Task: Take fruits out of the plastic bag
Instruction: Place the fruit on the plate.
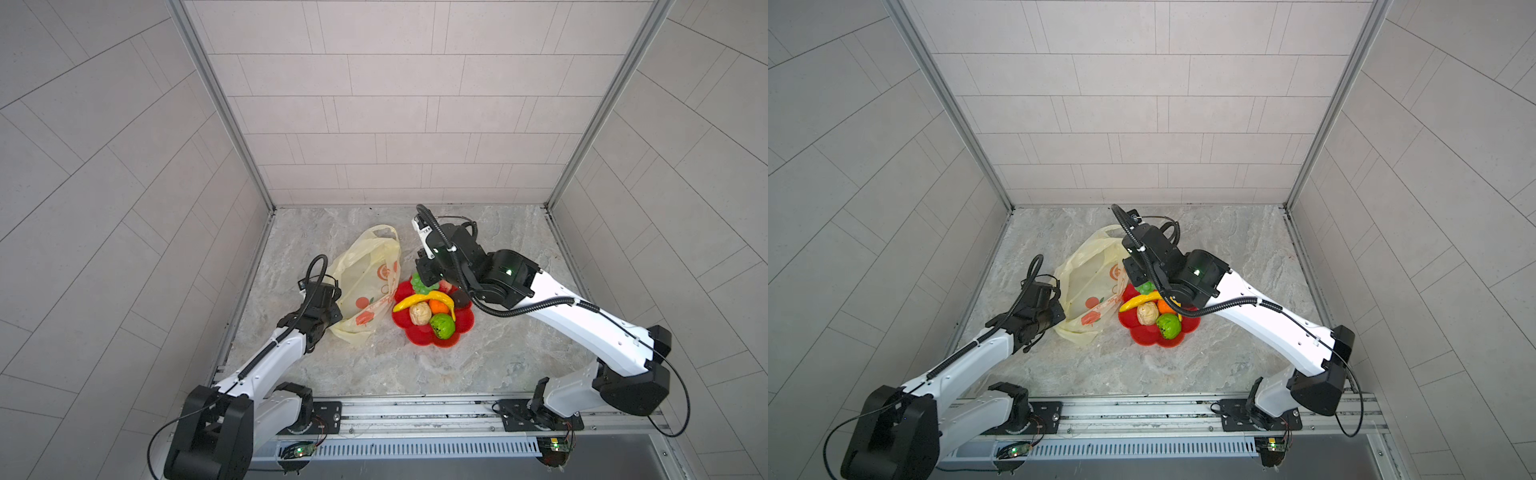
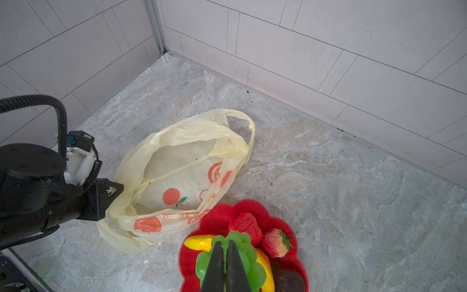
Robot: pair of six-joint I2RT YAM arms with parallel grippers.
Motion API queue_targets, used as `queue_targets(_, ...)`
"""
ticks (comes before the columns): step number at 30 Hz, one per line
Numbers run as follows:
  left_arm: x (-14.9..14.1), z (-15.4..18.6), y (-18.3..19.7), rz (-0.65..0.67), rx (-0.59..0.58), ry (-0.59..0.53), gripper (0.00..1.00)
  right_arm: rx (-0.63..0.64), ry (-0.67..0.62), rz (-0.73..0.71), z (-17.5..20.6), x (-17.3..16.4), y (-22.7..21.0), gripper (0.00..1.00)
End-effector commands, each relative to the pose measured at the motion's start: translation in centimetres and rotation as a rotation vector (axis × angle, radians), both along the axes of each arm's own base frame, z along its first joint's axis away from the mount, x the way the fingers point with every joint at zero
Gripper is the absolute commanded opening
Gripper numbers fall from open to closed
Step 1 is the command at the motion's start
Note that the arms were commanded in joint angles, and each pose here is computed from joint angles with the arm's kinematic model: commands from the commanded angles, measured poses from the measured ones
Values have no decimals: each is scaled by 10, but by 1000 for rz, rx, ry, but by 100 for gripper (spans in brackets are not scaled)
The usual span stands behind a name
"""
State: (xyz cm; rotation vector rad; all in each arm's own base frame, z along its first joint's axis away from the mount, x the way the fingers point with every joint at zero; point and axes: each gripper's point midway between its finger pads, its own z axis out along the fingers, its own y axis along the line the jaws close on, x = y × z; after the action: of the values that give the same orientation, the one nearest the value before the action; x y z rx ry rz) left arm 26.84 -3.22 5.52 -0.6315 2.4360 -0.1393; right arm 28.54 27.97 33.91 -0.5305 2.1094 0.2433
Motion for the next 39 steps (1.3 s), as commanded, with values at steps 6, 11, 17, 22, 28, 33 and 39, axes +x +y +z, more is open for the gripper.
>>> queue_targets(6, 4, 8, 4, 7, 31, -10, 0, 63, -19, -7, 12, -25, -22, 0)
queue_targets(11, 3, 7, 5, 11, 36, -7, 0, 67, 1, -4, 5, -39, -28, 0)
queue_targets(17, 3, 9, 7, 14, 42, -11, 0, 65, 29, -5, -12, -48, -24, 0)
queue_targets(22, 3, 8, 7, 15, 44, -9, 0, 64, 49, 0, -23, -50, -15, 0)
queue_targets(28, 3, 9, 8, 16, 47, -11, 0, 60, 75, 12, -39, -47, 1, 0)
queue_targets(33, 2, 10, 8, 16, 48, -13, 0, 27, 103, 14, -58, -41, 15, 0)
queue_targets(39, 2, 11, 8, 14, 48, -13, 0, -10, 137, 25, -74, -33, 34, 0)
